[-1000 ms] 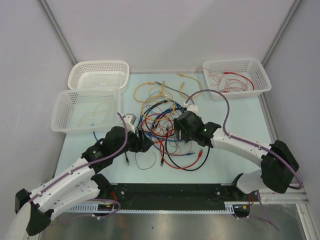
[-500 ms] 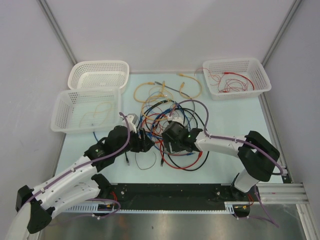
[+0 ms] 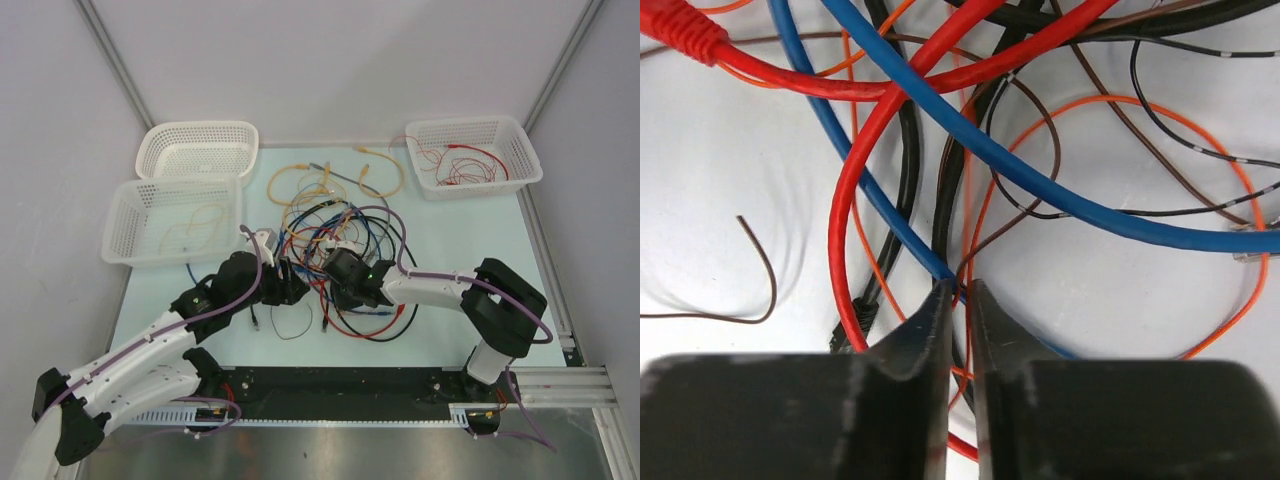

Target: Untangle the cables

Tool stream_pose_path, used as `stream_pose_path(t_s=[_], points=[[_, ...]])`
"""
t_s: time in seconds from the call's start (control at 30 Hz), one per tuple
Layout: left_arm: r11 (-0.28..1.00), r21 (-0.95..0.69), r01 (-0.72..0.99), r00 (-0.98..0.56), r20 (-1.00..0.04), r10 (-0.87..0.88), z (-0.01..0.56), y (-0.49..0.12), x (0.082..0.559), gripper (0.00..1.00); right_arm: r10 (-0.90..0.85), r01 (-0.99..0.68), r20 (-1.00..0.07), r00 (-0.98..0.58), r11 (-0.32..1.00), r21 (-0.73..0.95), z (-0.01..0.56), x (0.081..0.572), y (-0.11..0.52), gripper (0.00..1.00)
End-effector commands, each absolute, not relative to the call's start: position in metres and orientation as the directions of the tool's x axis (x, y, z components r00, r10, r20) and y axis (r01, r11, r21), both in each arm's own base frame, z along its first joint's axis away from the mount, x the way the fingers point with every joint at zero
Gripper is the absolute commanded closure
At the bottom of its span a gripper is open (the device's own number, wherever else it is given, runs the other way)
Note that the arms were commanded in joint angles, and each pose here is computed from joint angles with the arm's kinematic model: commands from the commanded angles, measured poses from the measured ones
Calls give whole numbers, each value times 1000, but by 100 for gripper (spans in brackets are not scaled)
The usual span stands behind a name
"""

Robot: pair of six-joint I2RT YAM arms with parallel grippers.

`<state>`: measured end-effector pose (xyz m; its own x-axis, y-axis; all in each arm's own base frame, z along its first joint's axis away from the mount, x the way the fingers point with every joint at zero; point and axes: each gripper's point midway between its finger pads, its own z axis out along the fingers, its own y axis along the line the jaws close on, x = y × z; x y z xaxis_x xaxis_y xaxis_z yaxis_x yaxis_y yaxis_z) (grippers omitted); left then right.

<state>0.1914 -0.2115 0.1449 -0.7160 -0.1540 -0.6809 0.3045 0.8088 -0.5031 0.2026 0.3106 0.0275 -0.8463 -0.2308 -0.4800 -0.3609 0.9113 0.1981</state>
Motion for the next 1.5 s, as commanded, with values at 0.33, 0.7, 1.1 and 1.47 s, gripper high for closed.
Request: stream_pose_path(t_s=[0.33,0.7,1.1,1.47], points=[[781,-503,369,-585,-779,-226,197,-206,202,32,-6,-521,-800,-600,762,385,234,216,325,100],[635,-524,568,-382,-851,-361,283,-220,202,27,109,-629,-860,-499,637,446,360,198,320,100],[394,-416,820,-203,-854,-480,346,-239,172,22,122,-637,-849,-513,609,472,378,197,328,100],[512,-487,708,-303,-864,-402,278,-258,213,22,176,-704,-843,-508,479,524,439,174,329,100]])
